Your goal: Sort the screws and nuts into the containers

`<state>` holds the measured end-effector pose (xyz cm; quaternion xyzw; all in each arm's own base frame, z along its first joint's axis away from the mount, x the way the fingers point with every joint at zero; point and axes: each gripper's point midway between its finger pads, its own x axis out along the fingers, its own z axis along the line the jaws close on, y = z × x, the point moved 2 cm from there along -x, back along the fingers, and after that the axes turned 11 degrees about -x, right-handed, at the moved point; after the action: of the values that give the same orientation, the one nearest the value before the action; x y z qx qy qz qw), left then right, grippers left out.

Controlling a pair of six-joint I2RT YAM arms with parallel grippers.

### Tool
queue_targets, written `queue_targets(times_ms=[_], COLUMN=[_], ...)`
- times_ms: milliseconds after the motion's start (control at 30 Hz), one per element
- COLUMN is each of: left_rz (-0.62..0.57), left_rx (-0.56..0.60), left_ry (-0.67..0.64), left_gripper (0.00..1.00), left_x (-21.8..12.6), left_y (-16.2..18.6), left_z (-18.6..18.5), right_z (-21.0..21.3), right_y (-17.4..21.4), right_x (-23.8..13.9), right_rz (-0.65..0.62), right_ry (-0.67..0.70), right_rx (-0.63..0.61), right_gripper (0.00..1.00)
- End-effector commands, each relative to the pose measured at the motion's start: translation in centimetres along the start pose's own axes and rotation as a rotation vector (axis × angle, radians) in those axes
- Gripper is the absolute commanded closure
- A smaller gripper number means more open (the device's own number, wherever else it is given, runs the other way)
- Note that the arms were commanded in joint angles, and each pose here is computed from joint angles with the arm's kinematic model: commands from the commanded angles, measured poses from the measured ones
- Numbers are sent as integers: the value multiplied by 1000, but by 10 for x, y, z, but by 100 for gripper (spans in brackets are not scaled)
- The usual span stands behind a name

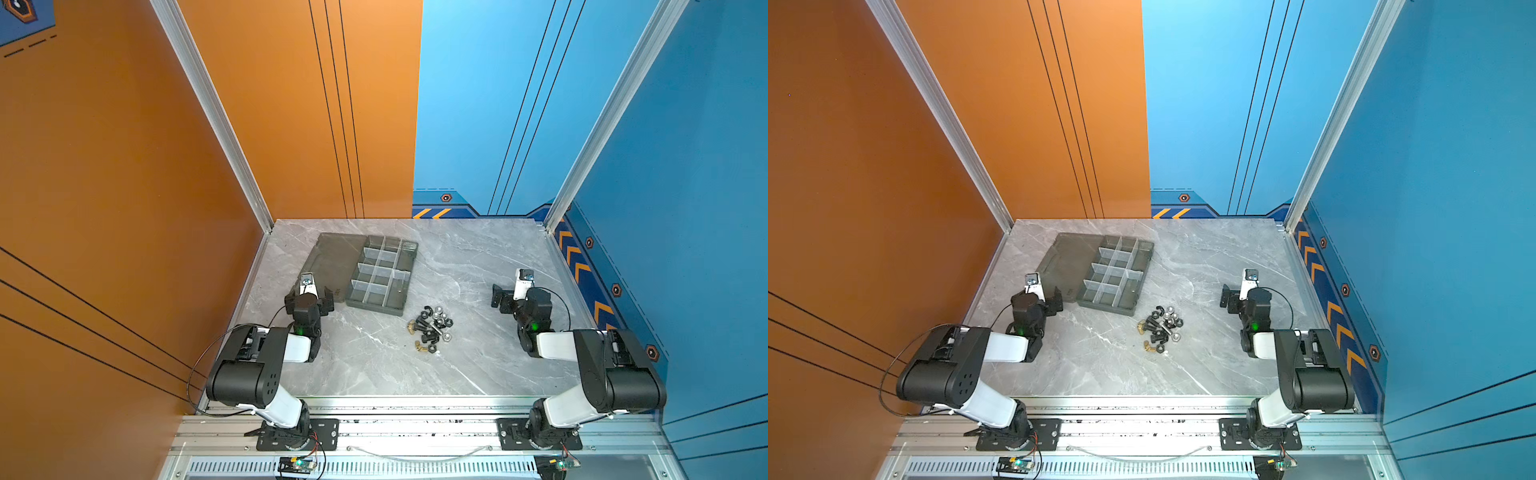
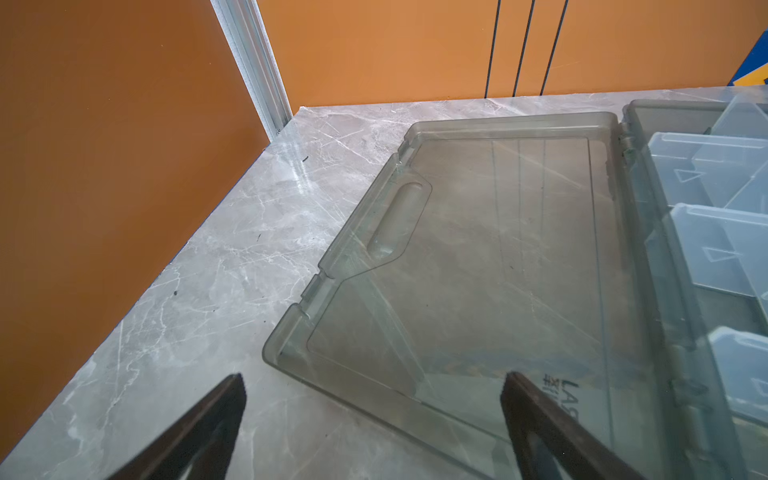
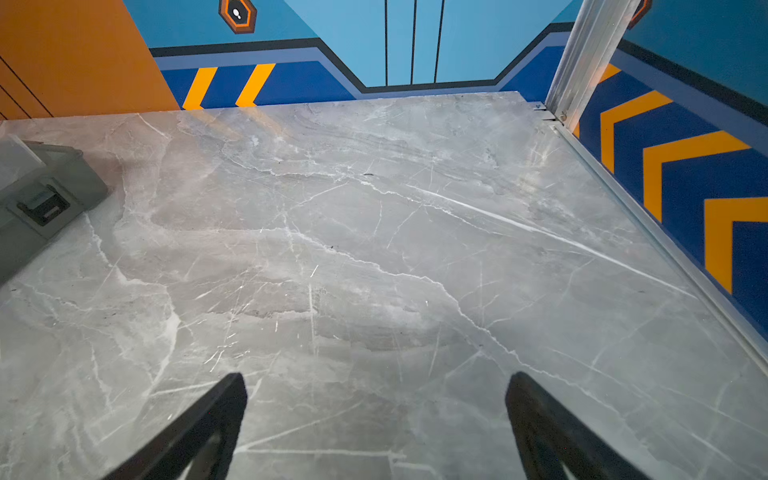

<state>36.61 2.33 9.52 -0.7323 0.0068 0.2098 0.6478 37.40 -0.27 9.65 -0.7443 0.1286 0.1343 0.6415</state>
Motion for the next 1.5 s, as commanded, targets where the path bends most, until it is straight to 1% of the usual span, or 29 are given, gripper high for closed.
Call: queue_targets(times_ms=[0,1233,1400,1467], left_rz=[-6,-4,-4,-2], left_rx=[-7,-11,-6,4], left_ry=[7,14,17,10], left_gripper=[2,2,2,2], left_x=[3,4,3,1], left_y=[-5,-6,-7,-13], left_z=[-3,-3,-4,-6], right_z=[-3,-4,-7,-5], right_y=[-1,-1,-14,-22], right_x=[0,0,-4,-5], right_rz=[-7,-8,3,51], right_ry=[23,29,42,26], right_rx=[-10,-9,-6,-9], right_gripper=[0,0,0,0])
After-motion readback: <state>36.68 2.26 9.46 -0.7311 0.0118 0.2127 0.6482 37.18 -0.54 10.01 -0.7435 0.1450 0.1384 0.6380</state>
